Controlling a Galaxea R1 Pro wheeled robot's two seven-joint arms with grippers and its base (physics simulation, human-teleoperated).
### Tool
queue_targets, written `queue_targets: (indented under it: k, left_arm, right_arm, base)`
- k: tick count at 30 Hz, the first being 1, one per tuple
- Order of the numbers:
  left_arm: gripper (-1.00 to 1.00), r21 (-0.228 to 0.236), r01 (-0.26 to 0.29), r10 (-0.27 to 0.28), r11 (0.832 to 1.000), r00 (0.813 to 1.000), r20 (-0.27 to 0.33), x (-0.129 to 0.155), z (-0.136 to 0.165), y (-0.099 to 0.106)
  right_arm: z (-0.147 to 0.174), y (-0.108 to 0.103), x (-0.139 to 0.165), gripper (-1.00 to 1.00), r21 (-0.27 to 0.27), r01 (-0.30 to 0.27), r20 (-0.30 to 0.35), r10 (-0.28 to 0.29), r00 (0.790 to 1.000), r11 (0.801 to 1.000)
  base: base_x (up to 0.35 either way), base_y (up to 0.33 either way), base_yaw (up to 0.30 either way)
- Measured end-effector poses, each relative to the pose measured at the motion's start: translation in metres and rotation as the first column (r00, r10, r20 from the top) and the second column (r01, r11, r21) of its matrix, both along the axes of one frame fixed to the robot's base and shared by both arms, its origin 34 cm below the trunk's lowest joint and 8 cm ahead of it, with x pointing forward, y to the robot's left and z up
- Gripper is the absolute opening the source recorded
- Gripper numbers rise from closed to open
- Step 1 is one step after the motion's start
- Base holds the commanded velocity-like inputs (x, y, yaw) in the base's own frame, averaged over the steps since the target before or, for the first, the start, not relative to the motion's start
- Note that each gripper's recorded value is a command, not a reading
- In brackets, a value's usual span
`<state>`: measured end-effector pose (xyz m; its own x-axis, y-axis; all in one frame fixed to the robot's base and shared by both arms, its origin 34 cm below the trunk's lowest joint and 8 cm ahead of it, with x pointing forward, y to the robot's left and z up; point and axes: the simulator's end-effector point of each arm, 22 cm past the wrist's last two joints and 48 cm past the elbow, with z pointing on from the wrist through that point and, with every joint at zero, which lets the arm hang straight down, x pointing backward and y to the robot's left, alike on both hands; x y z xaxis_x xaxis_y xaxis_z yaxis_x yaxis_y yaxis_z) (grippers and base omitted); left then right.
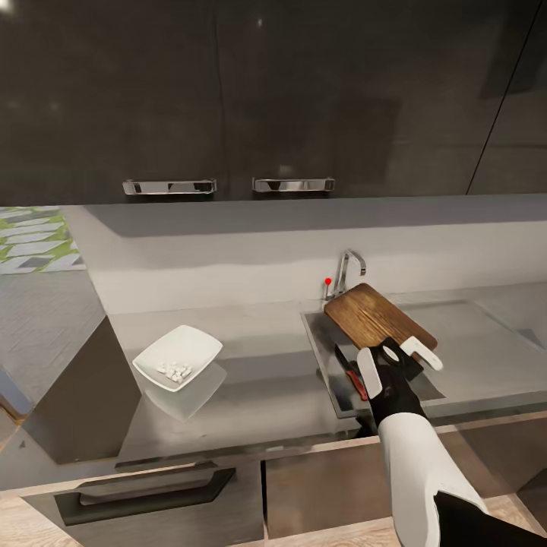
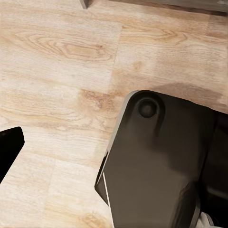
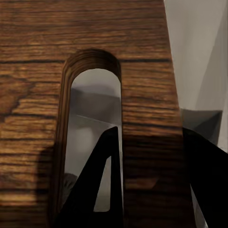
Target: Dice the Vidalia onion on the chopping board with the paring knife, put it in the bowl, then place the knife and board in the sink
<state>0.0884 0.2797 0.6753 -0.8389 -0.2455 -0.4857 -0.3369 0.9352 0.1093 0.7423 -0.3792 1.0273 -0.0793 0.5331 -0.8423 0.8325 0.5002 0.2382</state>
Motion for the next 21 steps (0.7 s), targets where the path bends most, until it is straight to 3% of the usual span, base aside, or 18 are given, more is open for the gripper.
queue_targets:
  k: [5,12,21]
  left_arm:
    - [1.0,0.0,0.0,0.0,1.0,1.0,0.0,0.0,0.0,0.0]
    - [1.0,0.001,-0.001,0.001,1.0,1.0,-0.003,-0.001,0.0,0.0]
    - [1.0,0.001,-0.001,0.001,1.0,1.0,-0.008,-0.002,0.0,0.0]
  right_arm:
    - [-0.002,0.001,0.0,-1.0,0.005,0.002,-0.004,-0.002,1.0,1.0]
    - [-0.005,0.002,-0.001,-1.0,0.01,0.001,-0.01,-0.001,1.0,1.0]
    - [-0.015,0.005,-0.002,-1.0,0.014,-0.003,-0.03,0.003,1.0,1.0]
  base:
    - [0.0,-0.034,0.118]
    - [0.064,-0.14,0.23]
    - [0.007,-0.012,0.215]
